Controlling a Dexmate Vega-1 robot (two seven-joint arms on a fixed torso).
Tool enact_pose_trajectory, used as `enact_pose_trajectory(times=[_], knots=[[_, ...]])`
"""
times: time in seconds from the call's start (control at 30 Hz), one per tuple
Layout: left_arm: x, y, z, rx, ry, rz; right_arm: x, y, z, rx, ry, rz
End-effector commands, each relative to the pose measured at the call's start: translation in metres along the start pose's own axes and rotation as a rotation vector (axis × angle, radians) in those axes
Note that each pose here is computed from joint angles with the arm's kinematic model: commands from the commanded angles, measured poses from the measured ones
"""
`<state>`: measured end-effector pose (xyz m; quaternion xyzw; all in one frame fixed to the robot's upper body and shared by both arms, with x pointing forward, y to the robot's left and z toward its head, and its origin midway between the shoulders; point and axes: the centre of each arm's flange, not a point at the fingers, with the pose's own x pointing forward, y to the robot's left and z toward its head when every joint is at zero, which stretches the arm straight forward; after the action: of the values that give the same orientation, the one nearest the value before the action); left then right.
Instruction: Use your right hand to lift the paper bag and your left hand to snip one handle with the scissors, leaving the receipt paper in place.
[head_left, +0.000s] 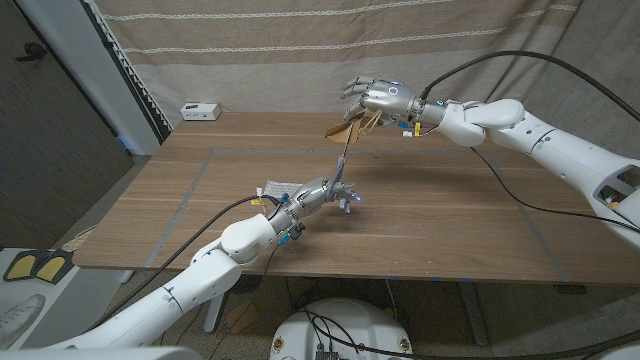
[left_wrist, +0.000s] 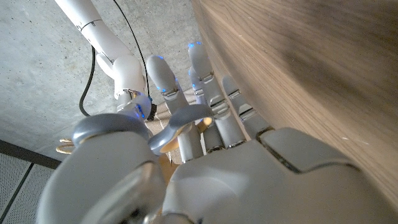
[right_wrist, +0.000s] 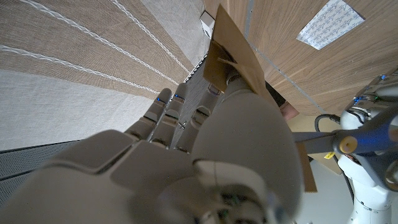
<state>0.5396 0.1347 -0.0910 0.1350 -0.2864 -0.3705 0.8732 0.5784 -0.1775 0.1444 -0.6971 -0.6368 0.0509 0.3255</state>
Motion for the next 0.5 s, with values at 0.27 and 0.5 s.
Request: enact_pose_trajectory(times=[0.27,0.5], knots=[[0.0062,-0.0031,0.0011,-0.060,-0.060,-0.007,0.0051,-0.0008,0.0024,-0.006,-0.003,0.012],[0.0059,-0.0036,0.0007,-0.065,-0.057,0.002,0.0060,-0.0034,0.0033,-0.005,-0.003,0.013]])
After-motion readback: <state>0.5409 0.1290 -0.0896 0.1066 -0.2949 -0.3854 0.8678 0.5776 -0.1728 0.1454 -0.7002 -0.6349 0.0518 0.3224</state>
